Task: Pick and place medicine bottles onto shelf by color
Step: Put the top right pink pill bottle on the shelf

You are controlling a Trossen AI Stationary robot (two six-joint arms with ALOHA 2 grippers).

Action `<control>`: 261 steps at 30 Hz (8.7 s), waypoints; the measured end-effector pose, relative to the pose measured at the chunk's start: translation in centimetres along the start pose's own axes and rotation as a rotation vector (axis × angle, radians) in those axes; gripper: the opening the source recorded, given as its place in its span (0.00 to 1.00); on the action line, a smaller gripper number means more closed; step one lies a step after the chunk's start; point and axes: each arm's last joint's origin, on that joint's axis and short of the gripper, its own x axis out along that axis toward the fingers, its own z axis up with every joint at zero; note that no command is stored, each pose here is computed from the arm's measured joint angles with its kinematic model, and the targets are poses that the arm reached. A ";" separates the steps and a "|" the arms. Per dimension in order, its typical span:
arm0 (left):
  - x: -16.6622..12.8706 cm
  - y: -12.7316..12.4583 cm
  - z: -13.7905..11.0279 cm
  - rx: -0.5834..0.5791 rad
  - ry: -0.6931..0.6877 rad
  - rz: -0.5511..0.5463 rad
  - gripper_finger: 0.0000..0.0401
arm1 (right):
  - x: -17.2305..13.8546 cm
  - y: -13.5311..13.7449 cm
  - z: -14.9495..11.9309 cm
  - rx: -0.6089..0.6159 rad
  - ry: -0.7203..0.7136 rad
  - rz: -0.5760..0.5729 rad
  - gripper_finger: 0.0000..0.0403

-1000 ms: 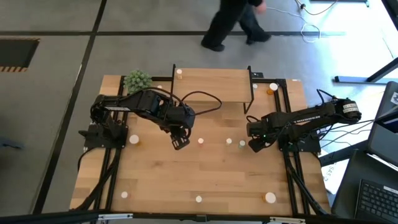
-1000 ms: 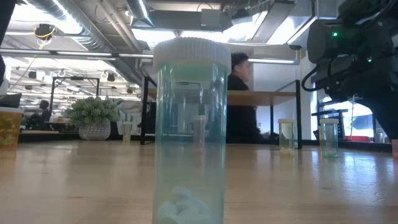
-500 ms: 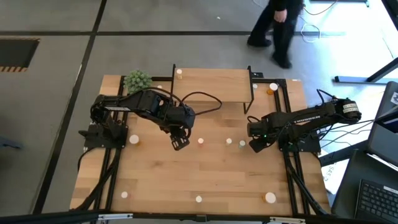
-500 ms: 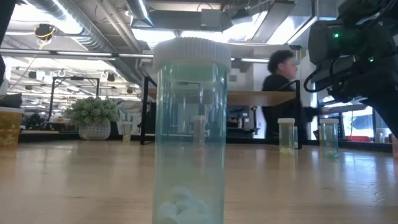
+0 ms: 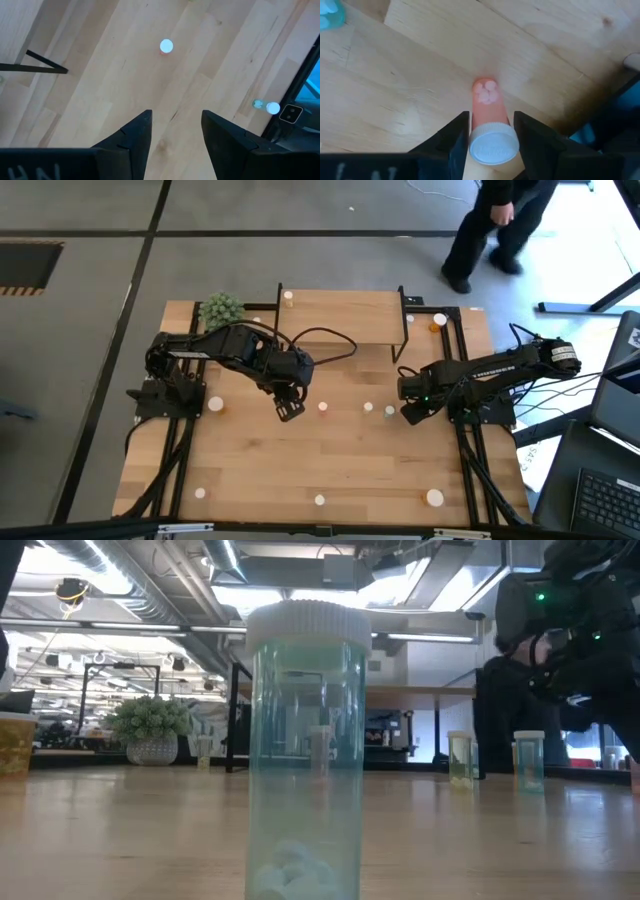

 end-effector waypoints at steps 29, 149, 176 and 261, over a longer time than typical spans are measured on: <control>0.0 0.0 0.0 0.000 0.000 0.000 0.42 | -3.3 1.2 0.1 -0.060 -0.017 0.037 0.30; -1.8 4.9 3.8 -0.200 -0.424 0.316 0.42 | -26.4 2.3 24.4 -0.610 -0.587 0.082 0.30; -1.8 4.8 3.8 -0.196 -0.408 0.293 0.42 | -22.3 0.1 25.4 -0.515 -0.328 -0.008 0.30; -1.8 4.8 3.8 -0.164 -0.404 0.300 0.42 | -20.2 -6.3 24.8 -0.361 -0.249 -0.083 0.30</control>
